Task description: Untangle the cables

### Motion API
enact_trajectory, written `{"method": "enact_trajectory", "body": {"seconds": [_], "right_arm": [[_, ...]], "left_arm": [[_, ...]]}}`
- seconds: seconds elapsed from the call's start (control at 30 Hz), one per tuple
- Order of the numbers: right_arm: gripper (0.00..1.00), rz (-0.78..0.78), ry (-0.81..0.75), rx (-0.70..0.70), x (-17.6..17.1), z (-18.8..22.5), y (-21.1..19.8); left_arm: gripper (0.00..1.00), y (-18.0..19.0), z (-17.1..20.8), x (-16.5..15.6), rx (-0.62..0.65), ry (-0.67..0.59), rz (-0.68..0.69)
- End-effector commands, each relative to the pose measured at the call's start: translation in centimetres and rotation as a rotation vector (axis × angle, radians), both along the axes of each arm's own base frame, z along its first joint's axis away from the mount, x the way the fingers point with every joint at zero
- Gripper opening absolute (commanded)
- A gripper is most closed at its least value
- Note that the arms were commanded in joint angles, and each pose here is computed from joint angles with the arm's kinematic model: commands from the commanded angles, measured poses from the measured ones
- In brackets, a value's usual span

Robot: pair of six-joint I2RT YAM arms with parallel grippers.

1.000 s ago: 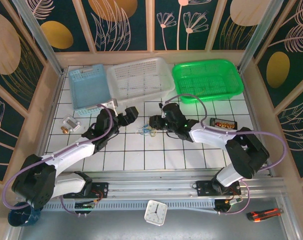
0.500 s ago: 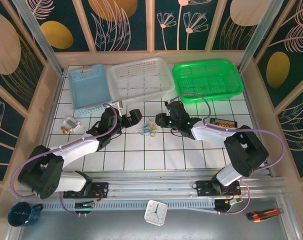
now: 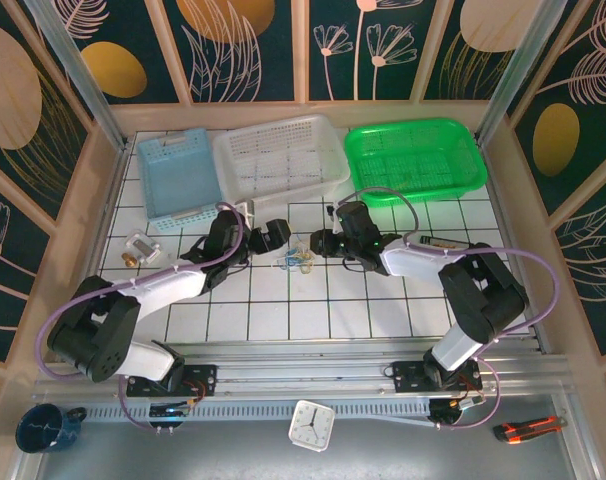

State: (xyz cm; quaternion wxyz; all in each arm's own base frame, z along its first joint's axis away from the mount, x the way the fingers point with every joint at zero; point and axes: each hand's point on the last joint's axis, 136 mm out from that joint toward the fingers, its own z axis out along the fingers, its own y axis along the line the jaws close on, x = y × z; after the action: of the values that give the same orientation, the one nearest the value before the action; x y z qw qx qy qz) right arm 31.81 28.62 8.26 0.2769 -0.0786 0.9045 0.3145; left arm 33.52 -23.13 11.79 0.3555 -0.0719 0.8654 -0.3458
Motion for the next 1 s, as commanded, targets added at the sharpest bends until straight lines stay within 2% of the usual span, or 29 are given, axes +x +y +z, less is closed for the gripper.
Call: {"method": "enact_trajectory", "body": {"seconds": [0.0,0.2,0.47,0.63,0.97], "right_arm": [[0.32,0.031,-0.042,0.031,1.6,1.2,1.3],[0.41,0.051,-0.056,-0.001,3.6,1.0,2.6],[0.47,0.077,-0.046,-0.03,5.2,0.1,4.0],[0.45,0.08,-0.026,-0.044,5.5,-1.0,4.3],[0.34,0.095,-0.006,-0.047,5.7,-1.8,5.2]], "left_arm": [[0.99,-0.3,0.4,0.4,0.01,-0.009,-0.018],[0.99,0.3,0.6,0.6,0.021,-0.019,0.018],[0.99,1.4,1.4,0.7,0.024,-0.046,0.074],[0.99,1.6,1.9,0.7,0.01,-0.058,0.086],[0.99,1.5,1.9,0.5,0.002,-0.058,0.08]]}}
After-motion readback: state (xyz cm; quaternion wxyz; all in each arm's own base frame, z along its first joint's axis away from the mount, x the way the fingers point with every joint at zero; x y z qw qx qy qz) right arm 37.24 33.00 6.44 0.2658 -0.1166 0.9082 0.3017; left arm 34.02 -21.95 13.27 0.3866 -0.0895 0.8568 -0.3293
